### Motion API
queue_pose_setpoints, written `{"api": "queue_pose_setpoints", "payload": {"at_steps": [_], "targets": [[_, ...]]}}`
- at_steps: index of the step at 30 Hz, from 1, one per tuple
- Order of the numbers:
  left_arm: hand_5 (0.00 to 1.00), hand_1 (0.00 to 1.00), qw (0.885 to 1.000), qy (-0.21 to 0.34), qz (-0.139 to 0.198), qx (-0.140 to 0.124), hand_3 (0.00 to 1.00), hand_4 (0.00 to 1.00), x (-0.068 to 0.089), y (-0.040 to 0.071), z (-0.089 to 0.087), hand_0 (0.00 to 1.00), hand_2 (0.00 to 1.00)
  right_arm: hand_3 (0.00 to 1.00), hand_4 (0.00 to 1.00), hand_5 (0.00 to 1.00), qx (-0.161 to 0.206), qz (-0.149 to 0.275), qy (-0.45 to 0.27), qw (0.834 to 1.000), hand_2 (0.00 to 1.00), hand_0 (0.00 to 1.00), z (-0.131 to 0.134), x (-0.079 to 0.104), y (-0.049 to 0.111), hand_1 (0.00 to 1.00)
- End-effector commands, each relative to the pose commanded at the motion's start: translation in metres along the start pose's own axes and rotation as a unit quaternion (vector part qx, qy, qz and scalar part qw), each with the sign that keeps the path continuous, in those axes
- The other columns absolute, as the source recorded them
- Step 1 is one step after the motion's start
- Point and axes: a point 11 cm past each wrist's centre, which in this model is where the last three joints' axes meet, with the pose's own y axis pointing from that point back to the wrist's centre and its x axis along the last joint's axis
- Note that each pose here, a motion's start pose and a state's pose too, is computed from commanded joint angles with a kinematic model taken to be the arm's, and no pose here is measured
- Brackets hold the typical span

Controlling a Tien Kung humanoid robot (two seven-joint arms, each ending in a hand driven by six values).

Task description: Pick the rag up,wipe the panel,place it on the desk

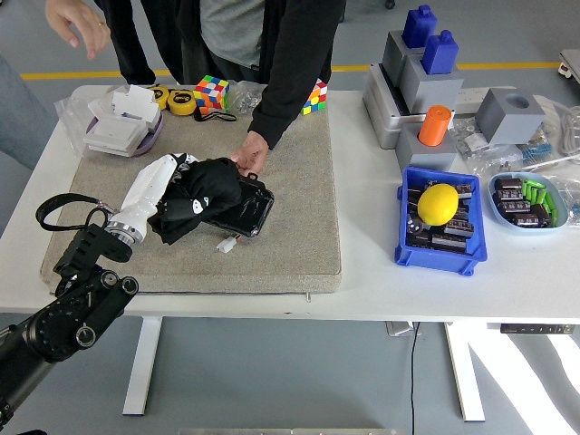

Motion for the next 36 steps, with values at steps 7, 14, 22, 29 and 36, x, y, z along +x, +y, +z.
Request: {"api": "queue_pose_setpoints", "payload": {"at_steps": [7, 14, 22, 29, 36], "targets": [[0.002, 0.273, 0.999, 0.004, 0.029, 0.028, 0.546, 0.661, 0.017, -0.009, -0.018, 0.236, 0.307, 0.523, 0.907, 0.364, 0.0, 0.001, -0.002, 1.0, 0.482, 0.59, 0.0, 0.0, 0.0, 0.566], [0.002, 0.282, 0.996, 0.009, 0.07, 0.056, 0.547, 0.661, 0.035, -0.012, -0.037, 0.236, 0.315, 0.523, 0.907, 0.364, 0.0, 0.001, -0.001, 1.0, 0.482, 0.59, 0.0, 0.001, 0.0, 0.566], [0.002, 0.284, 0.992, 0.012, 0.11, 0.065, 0.547, 0.662, 0.049, -0.018, -0.04, 0.236, 0.32, 0.522, 0.906, 0.365, 0.0, 0.0, -0.001, 1.0, 0.482, 0.59, 0.0, 0.0, 0.0, 0.566], [0.002, 0.286, 0.992, 0.008, 0.096, 0.079, 0.548, 0.662, 0.041, -0.019, -0.042, 0.237, 0.323, 0.521, 0.907, 0.363, 0.003, 0.001, -0.001, 1.0, 0.482, 0.59, -0.001, 0.001, 0.0, 0.566], [0.002, 0.288, 0.993, 0.008, 0.09, 0.08, 0.548, 0.663, 0.036, -0.018, -0.043, 0.236, 0.325, 0.522, 0.906, 0.364, 0.005, 0.003, -0.002, 1.0, 0.481, 0.59, -0.002, 0.001, 0.0, 0.565]]}}
